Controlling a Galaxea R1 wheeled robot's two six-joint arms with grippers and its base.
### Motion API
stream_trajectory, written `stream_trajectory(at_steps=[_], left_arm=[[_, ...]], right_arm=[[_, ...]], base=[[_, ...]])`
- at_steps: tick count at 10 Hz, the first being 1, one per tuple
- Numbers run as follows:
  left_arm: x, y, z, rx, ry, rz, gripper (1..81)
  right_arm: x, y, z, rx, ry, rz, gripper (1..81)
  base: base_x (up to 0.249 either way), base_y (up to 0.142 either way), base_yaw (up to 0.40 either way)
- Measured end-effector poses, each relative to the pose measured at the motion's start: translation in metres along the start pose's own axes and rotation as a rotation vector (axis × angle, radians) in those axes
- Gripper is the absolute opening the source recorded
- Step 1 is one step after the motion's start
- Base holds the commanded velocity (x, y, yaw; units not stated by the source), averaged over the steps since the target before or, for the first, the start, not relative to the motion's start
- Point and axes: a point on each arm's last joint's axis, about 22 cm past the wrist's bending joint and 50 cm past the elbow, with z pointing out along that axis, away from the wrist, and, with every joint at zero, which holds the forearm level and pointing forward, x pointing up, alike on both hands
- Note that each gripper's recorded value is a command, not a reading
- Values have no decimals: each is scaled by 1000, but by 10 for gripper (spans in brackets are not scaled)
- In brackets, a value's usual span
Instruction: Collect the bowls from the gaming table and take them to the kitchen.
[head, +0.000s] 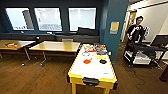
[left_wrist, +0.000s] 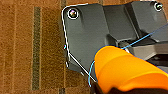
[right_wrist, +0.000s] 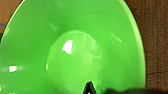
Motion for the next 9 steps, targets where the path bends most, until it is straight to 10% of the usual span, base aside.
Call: stream_trajectory(at_steps=[9], left_arm=[[0,-6,-1,13,-2,2,10]], right_arm=[[2,-2,1,-1,4,0,10]], base=[[0,0,-286]])
